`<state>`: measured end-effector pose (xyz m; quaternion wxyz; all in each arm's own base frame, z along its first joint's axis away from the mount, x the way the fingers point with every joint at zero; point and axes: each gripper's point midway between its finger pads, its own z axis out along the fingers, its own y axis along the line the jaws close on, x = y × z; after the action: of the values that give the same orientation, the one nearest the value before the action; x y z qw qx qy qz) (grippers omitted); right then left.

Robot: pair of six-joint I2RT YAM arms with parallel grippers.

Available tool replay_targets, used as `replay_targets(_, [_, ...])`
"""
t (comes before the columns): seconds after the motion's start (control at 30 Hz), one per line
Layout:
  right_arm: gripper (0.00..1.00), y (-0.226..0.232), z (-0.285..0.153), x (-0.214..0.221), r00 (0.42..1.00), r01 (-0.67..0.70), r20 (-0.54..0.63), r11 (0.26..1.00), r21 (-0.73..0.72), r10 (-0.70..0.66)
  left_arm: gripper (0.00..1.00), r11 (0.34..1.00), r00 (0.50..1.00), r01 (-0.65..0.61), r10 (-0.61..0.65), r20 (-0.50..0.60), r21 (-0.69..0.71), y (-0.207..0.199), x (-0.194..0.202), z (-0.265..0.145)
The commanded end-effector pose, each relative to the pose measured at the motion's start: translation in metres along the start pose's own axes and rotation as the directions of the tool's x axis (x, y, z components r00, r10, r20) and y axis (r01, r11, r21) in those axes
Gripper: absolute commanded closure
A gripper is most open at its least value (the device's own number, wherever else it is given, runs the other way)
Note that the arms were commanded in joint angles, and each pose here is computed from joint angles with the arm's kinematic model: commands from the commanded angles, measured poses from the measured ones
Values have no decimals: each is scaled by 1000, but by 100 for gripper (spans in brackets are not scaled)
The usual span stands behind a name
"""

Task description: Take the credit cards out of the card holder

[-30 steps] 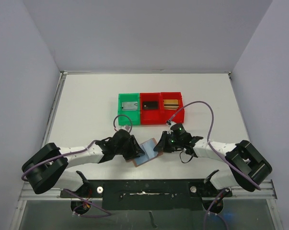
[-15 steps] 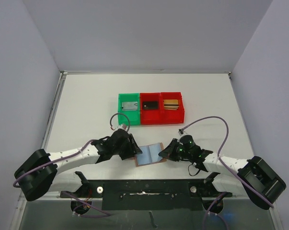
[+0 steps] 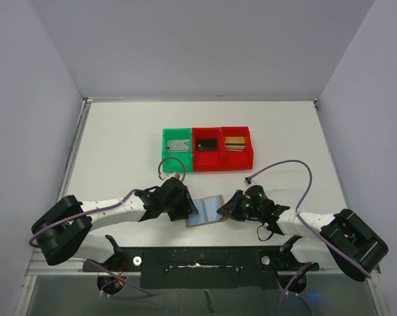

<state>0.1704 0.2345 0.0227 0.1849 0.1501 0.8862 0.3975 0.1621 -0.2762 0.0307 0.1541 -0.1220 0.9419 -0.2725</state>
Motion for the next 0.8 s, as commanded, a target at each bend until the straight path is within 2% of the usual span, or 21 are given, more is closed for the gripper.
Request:
replay_targets(0.0, [100, 15, 1, -3, 1000, 18, 16, 998, -55, -17, 51, 1000, 999, -12, 12, 37, -5, -7, -7, -2])
replay_targets(0.57, [100, 19, 3, -2, 1000, 30, -2, 998, -64, -30, 50, 997, 995, -35, 41, 86, -70, -1, -16, -11])
replay_targets(0.77, [100, 20, 4, -1, 999, 31, -7, 997, -71, -32, 51, 998, 998, -44, 45, 33, -41, -1, -4, 4])
